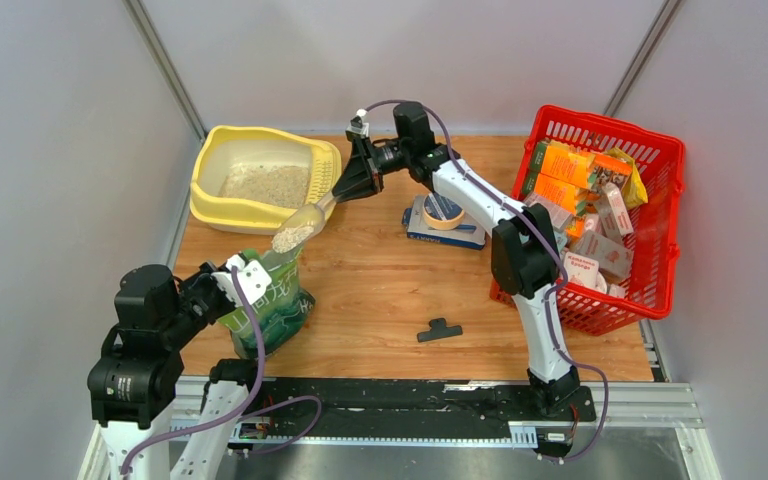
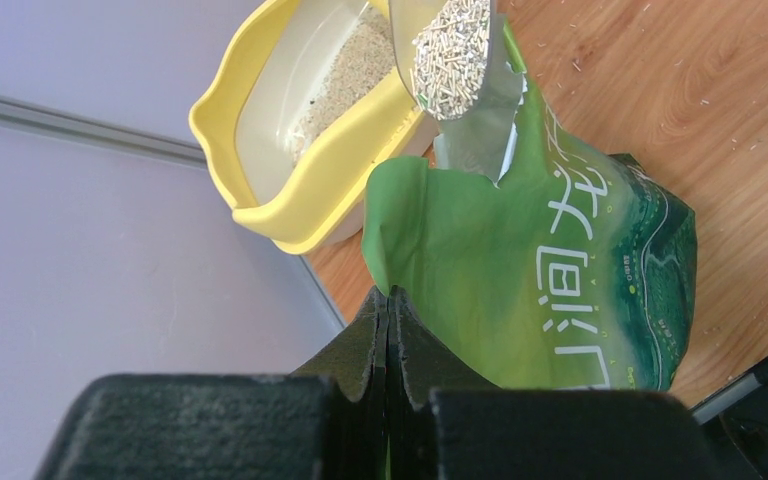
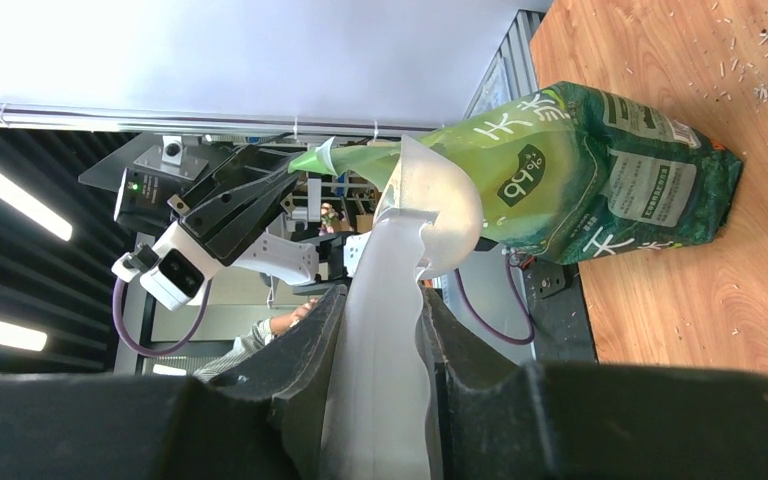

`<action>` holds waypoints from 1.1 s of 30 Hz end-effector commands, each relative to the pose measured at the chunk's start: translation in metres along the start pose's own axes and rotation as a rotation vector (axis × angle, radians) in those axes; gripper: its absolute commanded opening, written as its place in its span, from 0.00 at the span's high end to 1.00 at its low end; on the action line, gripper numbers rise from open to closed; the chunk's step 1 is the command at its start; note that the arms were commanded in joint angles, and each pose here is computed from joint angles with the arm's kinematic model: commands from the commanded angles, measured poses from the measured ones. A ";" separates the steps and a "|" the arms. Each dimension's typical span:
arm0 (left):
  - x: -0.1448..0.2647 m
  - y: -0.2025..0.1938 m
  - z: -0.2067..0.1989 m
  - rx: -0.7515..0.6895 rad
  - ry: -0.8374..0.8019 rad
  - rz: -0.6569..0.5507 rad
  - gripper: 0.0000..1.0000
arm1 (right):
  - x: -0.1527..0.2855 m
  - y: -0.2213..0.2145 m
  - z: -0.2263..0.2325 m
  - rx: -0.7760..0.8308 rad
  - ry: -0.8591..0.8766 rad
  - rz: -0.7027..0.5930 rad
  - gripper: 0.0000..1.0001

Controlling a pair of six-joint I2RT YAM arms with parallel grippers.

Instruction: Fill the litter box with clean litter

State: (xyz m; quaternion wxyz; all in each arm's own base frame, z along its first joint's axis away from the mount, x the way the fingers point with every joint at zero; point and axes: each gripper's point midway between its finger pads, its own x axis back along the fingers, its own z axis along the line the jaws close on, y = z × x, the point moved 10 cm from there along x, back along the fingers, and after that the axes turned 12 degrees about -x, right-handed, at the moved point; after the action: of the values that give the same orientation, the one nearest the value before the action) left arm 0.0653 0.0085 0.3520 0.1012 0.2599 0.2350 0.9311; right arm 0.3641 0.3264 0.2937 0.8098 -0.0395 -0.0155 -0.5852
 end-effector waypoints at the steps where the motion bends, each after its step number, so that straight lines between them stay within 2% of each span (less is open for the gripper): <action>1: 0.016 0.017 0.033 -0.098 0.210 -0.065 1.00 | 0.001 -0.001 0.020 0.073 0.033 0.033 1.00; 16: 0.018 0.016 0.029 -0.096 0.188 -0.058 1.00 | 0.006 0.013 0.026 0.115 0.042 -0.010 1.00; 33: 0.019 0.014 0.024 -0.084 0.157 -0.048 1.00 | 0.002 0.026 0.019 0.074 0.040 -0.078 1.00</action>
State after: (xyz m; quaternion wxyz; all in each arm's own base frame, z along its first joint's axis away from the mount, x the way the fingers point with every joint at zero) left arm 0.0624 0.0091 0.3525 0.0994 0.2647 0.2302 0.9311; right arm 0.3839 0.3321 0.3011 0.7930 -0.0224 -0.0164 -0.6086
